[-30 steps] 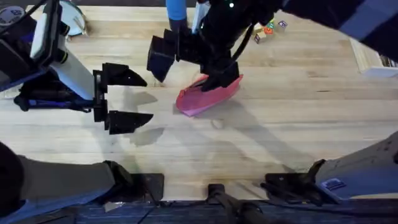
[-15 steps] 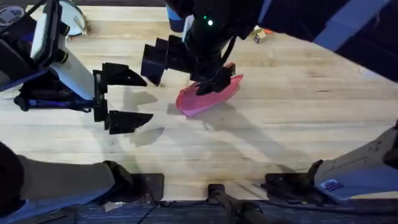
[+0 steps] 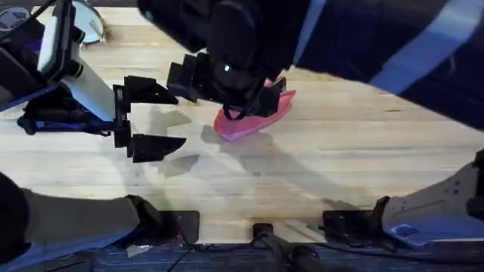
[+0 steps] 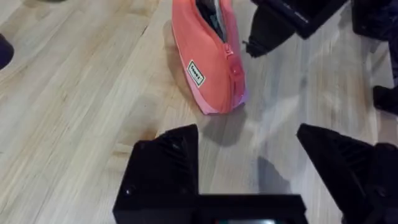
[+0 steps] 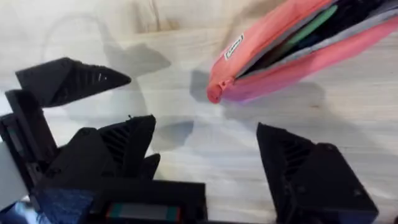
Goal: Unzip the bag, pick up the pens from the table one at a time and place them inside, then zip the bag closed.
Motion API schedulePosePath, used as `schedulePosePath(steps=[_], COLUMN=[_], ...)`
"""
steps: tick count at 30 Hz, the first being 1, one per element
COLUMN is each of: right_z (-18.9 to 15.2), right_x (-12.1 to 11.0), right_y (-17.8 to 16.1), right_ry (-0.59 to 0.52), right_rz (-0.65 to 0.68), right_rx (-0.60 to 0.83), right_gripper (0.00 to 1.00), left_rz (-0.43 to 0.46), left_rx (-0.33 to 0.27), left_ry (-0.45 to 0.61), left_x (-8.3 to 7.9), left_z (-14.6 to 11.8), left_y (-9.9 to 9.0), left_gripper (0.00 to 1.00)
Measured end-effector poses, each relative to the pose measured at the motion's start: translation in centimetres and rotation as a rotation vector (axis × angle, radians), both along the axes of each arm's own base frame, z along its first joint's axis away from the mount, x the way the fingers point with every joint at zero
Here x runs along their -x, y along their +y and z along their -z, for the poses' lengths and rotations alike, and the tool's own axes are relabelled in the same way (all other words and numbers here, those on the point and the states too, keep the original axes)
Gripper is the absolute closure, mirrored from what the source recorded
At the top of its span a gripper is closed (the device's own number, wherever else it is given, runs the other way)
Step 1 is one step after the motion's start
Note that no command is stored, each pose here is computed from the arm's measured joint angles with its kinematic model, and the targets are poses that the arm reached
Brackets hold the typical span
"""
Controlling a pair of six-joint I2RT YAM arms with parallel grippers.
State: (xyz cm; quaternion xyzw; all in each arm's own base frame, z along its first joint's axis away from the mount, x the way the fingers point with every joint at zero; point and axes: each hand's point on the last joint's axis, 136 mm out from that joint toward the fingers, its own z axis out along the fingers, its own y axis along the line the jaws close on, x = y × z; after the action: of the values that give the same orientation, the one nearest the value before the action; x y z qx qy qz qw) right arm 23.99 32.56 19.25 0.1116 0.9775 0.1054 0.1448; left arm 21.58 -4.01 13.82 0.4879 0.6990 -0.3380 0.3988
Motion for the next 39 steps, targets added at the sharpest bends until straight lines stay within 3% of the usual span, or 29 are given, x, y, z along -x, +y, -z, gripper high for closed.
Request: schedulePosePath(steps=[7, 14, 30, 39], right_z=[-0.3, 1.9, 2.9, 5.2], right_x=[-0.6, -0.6, -0.5, -0.8], right_y=[-0.4, 0.6, 1.3, 1.5], right_ry=[-0.059, 0.012, 0.042, 0.057], right_rz=[0.084, 0.222, 0.259, 0.262], right_rx=[0.015, -0.015, -0.031, 0.019], right_gripper=[0.005, 0.005, 0.054, 0.098], left_rz=[0.000, 0.000, 0.000, 0.000], left_rx=[-0.004, -0.004, -0.004, -0.004], left_ry=[-0.006, -0.006, -0.006, -0.006], left_x=[-0.1, -0.1, -0.1, -0.1], left_z=[0.1, 0.1, 0.1, 0.1], left_y=[0.1, 0.1, 0.1, 0.1], left_gripper=[0.007, 0.007, 0.007, 0.007])
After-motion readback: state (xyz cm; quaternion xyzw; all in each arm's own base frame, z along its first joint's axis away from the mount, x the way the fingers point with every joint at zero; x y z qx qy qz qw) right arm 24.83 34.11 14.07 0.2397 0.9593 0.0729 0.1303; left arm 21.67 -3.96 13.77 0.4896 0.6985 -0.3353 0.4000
